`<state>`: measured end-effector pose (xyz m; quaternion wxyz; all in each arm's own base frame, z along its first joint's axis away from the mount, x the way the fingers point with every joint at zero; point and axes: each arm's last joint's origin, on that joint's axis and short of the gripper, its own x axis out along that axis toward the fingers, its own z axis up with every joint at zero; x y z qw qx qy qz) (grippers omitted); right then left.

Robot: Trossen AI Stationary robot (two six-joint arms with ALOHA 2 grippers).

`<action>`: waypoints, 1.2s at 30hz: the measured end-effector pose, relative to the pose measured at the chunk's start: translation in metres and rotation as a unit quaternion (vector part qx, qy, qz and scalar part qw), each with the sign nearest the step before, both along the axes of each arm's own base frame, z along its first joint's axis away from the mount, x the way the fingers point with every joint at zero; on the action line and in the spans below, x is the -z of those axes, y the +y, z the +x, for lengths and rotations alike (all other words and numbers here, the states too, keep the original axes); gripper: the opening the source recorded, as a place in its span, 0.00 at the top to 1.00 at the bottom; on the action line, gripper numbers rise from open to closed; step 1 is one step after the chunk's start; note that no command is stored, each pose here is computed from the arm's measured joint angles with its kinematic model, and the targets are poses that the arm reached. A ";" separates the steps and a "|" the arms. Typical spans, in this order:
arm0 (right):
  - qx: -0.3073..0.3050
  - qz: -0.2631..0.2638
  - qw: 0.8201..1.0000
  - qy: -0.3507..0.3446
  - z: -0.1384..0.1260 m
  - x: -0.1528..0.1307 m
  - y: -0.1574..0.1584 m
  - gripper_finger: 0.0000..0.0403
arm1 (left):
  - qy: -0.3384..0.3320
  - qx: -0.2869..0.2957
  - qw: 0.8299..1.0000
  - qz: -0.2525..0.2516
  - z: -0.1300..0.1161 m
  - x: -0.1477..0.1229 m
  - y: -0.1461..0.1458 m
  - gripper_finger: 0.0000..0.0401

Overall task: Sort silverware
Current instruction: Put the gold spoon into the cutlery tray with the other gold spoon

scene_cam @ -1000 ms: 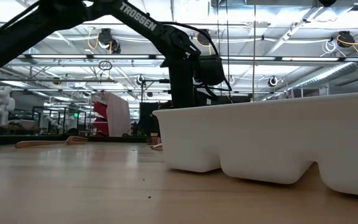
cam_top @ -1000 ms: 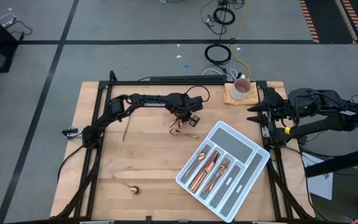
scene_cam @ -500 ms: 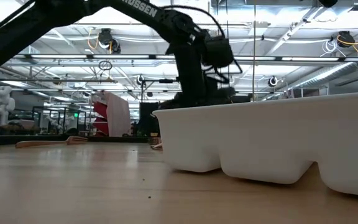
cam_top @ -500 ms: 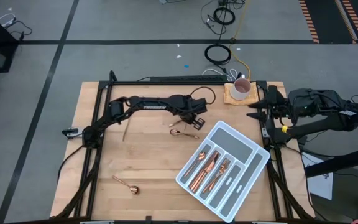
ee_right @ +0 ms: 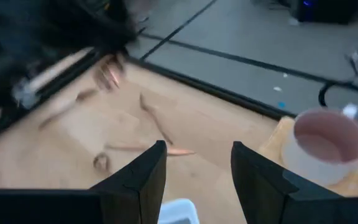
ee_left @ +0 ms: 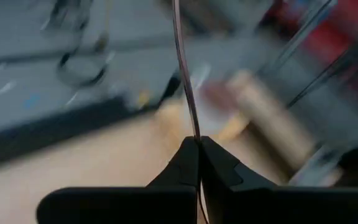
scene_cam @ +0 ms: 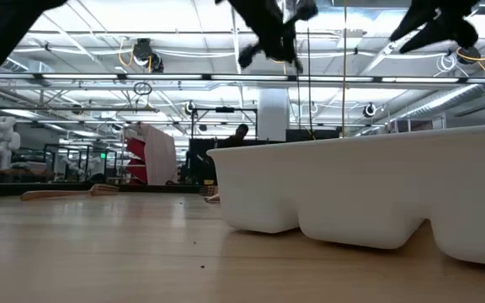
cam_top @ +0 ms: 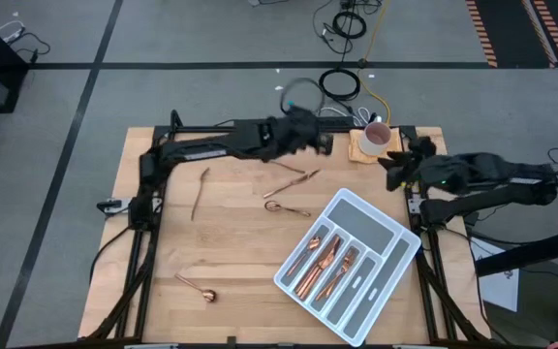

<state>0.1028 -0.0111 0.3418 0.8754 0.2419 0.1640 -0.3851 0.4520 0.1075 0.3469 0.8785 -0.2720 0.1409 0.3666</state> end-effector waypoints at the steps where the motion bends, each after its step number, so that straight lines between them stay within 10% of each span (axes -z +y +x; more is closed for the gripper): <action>1: 0.011 0.011 1.000 -0.020 0.004 0.007 0.000 0.59 | -0.031 0.002 0.999 0.012 -0.001 -0.011 0.000 0.99; 7: -0.026 0.084 0.971 -0.222 0.035 0.022 0.003 0.59 | -0.249 0.062 0.964 0.072 0.003 -0.066 -0.020 0.99; 16: -0.042 0.030 0.923 -0.380 0.038 -0.006 -0.007 0.56 | -0.300 0.058 0.948 0.083 0.010 -0.071 -0.046 0.99; 36: -0.093 0.040 0.921 -0.377 0.049 -0.004 -0.015 0.52 | -0.321 0.099 0.937 0.097 0.029 -0.054 -0.051 0.99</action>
